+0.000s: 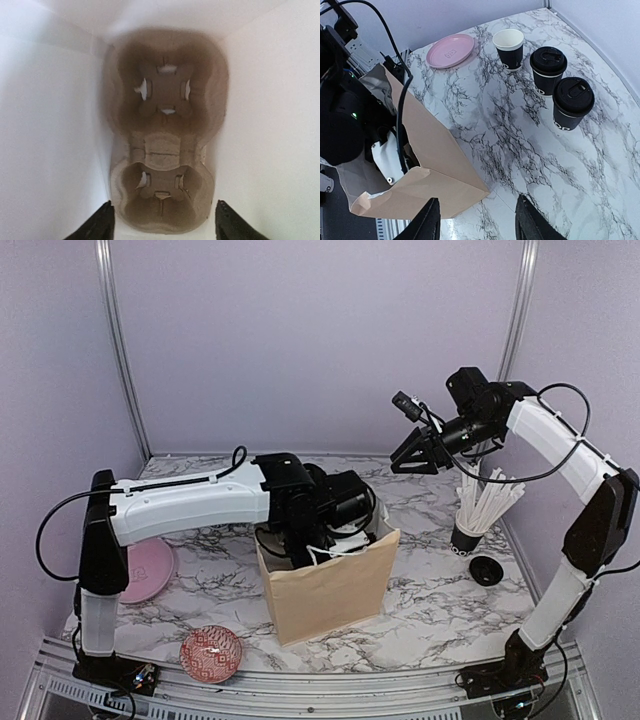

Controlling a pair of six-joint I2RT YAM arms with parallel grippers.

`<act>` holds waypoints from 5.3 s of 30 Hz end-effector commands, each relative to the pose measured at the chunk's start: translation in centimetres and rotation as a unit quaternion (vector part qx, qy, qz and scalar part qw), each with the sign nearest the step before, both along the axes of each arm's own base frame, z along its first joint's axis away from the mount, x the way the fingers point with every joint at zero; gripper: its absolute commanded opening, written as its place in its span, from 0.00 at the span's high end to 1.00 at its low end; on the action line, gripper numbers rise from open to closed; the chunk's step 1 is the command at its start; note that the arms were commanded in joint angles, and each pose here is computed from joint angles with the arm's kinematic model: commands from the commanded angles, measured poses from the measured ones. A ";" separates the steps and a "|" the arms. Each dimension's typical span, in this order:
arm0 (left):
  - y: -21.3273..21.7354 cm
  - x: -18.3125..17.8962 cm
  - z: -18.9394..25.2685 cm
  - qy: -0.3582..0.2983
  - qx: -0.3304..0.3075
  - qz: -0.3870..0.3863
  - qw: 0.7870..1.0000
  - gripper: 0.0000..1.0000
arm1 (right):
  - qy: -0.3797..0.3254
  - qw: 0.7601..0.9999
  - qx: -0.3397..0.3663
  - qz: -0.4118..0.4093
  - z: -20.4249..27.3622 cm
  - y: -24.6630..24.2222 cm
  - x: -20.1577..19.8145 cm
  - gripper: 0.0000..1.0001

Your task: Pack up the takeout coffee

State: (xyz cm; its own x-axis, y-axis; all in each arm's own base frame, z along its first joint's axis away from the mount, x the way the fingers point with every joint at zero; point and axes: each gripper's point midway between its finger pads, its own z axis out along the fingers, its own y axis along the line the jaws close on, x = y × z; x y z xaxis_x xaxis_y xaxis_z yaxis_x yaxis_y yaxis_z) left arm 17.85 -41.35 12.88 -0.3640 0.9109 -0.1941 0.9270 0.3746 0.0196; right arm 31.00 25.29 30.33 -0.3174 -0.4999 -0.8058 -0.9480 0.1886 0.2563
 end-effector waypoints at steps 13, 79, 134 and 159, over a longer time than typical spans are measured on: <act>-2.6 1.5 18.0 -0.121 -0.220 -0.022 0.968 0.25 | -0.035 0.999 0.007 0.020 1.5 -0.1 -1.3 0.50; 11.9 7.6 23.1 -0.284 -0.295 0.208 0.889 0.27 | -0.128 0.964 -0.065 0.224 -0.1 5.7 -14.8 0.51; 12.4 11.2 17.6 -0.279 -0.208 0.233 0.908 0.20 | -0.240 0.948 -0.148 0.144 -2.0 8.4 -10.8 0.47; 14.2 28.4 10.7 -0.127 -0.200 0.321 0.917 0.18 | -0.212 0.968 -0.121 0.052 -1.1 7.3 -0.5 0.42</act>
